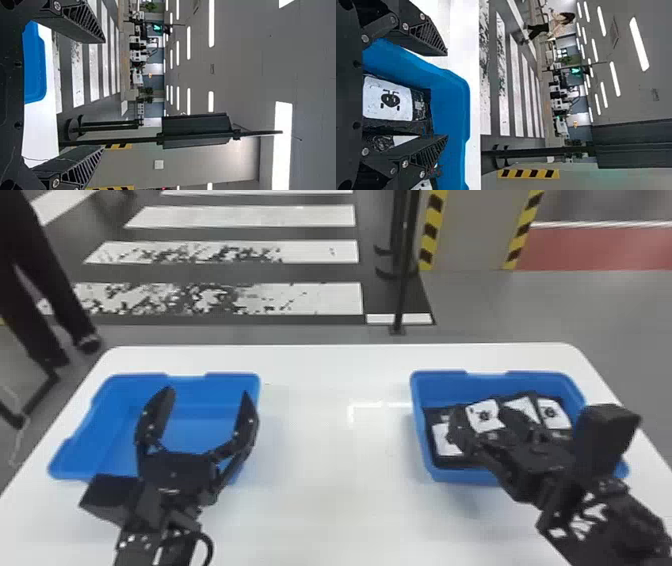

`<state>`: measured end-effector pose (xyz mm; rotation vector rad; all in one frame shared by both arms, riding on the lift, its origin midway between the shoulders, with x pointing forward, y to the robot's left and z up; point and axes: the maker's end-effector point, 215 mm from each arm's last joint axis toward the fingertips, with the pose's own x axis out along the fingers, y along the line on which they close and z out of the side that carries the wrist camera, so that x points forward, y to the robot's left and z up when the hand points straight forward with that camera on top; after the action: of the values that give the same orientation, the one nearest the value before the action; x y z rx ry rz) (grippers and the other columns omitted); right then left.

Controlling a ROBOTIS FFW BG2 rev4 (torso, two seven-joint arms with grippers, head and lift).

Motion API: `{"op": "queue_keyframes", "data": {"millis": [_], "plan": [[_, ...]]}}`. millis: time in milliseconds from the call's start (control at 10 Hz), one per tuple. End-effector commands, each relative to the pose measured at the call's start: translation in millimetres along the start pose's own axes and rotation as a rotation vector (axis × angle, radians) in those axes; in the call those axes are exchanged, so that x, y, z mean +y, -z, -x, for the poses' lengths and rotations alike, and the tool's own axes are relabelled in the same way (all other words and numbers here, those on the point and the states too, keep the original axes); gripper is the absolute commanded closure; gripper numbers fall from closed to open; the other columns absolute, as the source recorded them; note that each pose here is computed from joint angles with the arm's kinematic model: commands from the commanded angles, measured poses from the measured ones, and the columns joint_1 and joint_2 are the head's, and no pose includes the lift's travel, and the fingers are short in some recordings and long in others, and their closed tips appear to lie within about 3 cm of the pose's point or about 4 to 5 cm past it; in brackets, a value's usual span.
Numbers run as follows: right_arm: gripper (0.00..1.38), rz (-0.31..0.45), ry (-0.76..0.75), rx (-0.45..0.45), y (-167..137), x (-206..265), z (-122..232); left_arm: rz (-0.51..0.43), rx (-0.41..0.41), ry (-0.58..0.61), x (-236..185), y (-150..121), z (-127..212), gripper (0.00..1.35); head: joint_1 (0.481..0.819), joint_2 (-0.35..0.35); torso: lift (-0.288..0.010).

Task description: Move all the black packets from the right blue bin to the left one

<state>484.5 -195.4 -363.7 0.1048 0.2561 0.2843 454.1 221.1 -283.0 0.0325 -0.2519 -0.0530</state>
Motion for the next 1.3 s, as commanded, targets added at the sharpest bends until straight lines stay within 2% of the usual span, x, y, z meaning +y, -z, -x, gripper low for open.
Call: {"op": "queue_keyframes", "data": {"millis": [0, 300, 600, 1200], "plan": [[0.33, -0.008, 0.005, 0.078, 17.7, -6.2, -11.5, 0.001, -0.001, 0.002, -0.8, -0.4, -0.3, 0.1, 0.695, 0.031, -0.168], [0.34, 0.025, 0.021, 0.129, 26.4, -16.2, -27.7, 0.0, -0.001, -0.002, 1.5, -0.3, 0.5, 0.1, 0.695, 0.023, -0.168], [0.45, 0.012, 0.01, 0.167, 42.1, -13.1, -35.9, -0.001, -0.006, -0.004, 2.5, -1.9, 0.4, 0.1, 0.695, 0.027, -0.168], [0.47, 0.003, 0.005, 0.236, 65.9, -13.3, -42.9, -0.002, -0.007, -0.005, 3.6, -2.0, 0.3, 0.1, 0.695, 0.036, -0.168]]}}
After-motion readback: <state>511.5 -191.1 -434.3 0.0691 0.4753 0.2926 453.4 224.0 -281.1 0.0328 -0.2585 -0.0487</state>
